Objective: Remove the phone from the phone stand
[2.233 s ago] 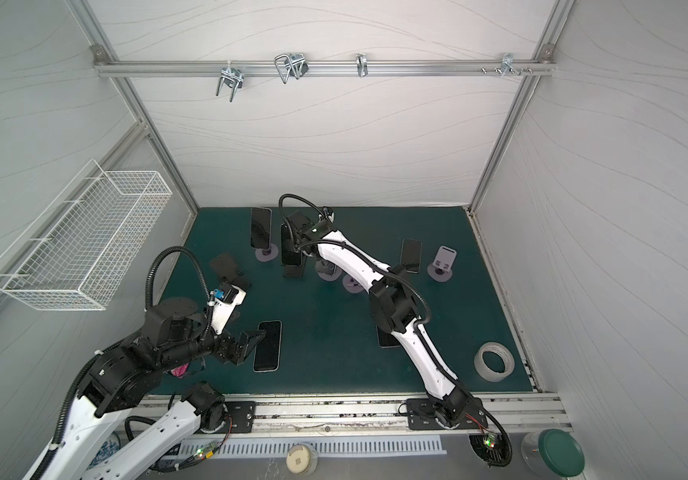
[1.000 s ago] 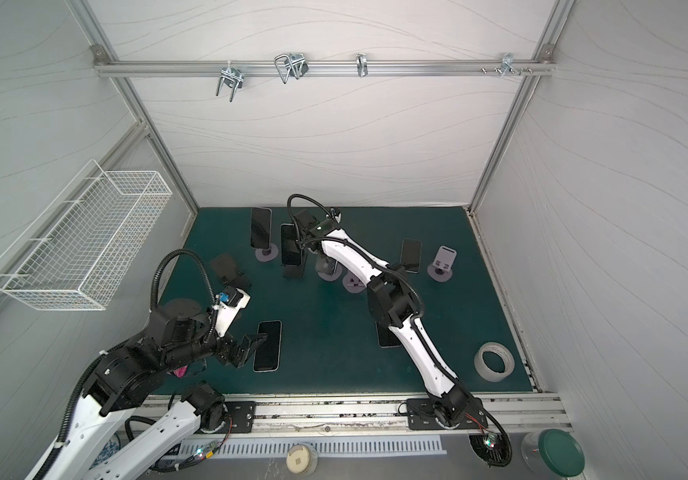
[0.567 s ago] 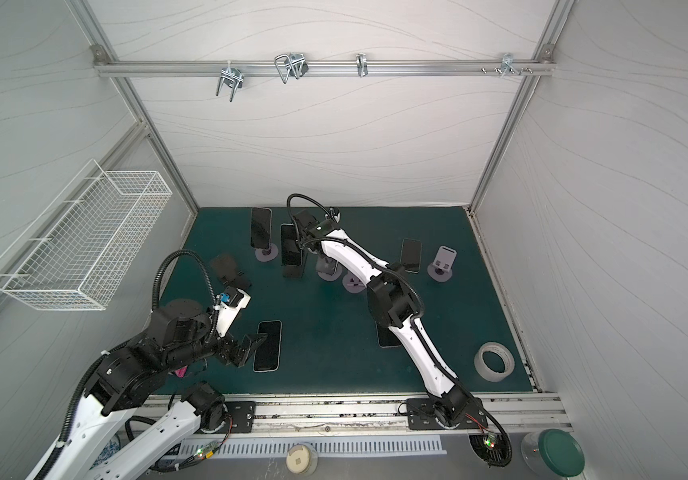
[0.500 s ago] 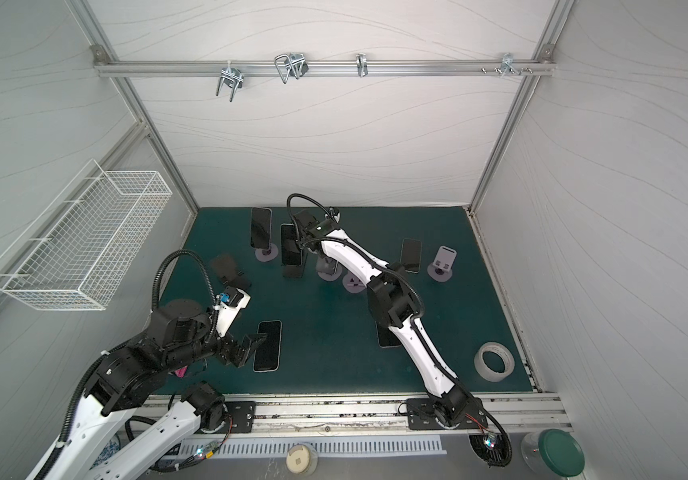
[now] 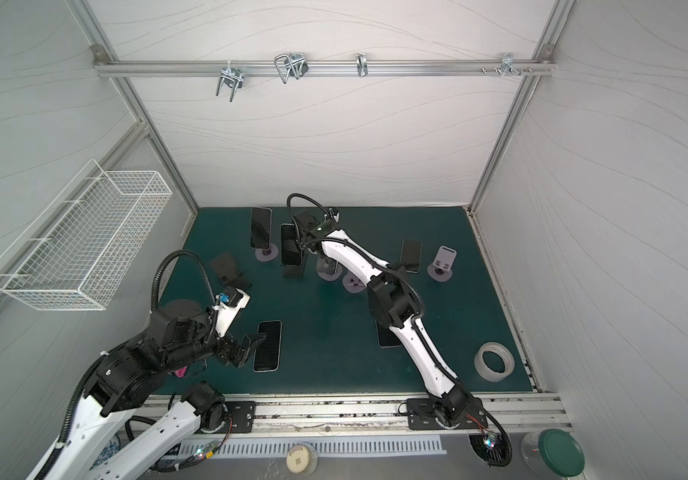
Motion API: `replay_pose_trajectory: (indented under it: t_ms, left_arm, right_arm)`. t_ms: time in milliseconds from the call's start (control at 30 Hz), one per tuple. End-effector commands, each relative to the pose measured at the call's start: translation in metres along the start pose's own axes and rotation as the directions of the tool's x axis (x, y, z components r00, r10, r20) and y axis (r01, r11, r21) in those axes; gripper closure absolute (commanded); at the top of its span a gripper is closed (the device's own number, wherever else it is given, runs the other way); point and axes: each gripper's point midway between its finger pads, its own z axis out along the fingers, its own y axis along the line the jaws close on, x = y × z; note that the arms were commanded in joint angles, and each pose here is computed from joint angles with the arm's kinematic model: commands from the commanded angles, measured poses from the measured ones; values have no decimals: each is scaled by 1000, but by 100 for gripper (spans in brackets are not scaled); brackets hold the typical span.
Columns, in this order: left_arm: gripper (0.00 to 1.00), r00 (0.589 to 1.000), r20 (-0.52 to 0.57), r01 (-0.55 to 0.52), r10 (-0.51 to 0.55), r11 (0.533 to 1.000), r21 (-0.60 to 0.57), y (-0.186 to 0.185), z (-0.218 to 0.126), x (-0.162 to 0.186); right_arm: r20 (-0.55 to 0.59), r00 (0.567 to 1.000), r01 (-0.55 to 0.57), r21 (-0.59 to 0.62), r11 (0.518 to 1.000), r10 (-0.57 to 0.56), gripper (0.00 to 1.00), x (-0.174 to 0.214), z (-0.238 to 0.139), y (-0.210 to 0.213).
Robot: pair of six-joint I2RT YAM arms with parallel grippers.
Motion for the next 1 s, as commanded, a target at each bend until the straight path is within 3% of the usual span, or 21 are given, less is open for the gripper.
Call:
replay_pose_trajectory:
  t_ms: [0,967]
  left_arm:
    - [4,997,70,-31,32,999,-12,1,-6,-17]
    - [5,996,85,10,-6,999,-45,6,-17,-26]
  right_arm:
    - [32,999,-20,-16,1000,21,36,-18,-17,-4]
    - [93,995,-25,-116,993,36,44,-48,-56,0]
